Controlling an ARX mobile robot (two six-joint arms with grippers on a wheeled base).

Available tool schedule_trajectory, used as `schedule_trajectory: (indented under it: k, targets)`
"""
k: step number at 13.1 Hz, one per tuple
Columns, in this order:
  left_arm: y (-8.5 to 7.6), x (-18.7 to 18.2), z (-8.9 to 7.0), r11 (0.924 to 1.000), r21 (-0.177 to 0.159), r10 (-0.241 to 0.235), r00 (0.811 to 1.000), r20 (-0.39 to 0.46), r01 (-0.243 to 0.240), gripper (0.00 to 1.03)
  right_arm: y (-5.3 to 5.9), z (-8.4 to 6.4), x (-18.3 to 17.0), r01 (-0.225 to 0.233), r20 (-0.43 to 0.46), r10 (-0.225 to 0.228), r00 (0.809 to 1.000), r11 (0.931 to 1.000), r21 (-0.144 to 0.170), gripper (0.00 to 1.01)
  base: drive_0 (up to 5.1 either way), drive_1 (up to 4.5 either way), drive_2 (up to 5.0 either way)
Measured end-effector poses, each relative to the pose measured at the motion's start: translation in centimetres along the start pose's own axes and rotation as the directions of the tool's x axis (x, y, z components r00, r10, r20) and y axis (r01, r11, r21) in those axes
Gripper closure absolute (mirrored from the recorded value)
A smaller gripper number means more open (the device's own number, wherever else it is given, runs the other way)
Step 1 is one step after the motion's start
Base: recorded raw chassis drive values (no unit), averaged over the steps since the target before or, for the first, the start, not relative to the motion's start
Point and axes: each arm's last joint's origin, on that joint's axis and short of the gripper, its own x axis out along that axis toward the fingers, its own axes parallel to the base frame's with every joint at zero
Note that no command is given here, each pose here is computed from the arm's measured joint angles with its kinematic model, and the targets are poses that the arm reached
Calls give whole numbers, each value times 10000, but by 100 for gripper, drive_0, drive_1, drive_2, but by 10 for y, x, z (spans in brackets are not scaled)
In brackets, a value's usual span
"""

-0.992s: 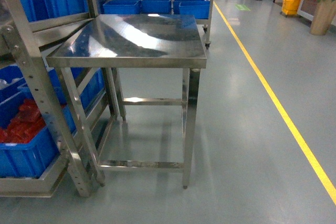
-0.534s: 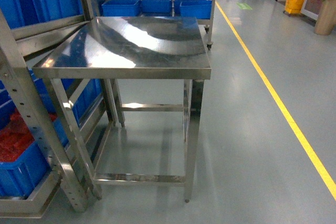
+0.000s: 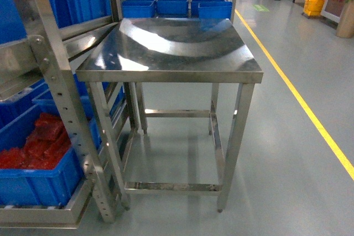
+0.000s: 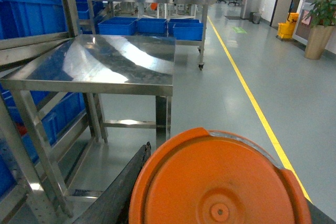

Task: Sort blue parts and orange caps into right shelf containers

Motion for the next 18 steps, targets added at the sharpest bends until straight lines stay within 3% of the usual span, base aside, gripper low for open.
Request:
schedule_trajectory:
  k: [18]
  targets:
    - [0,0,0,10000,0,-8,10000,19,8,59,0,0,0,4,11,-4,10000,10000,-4,56,-492,205,283]
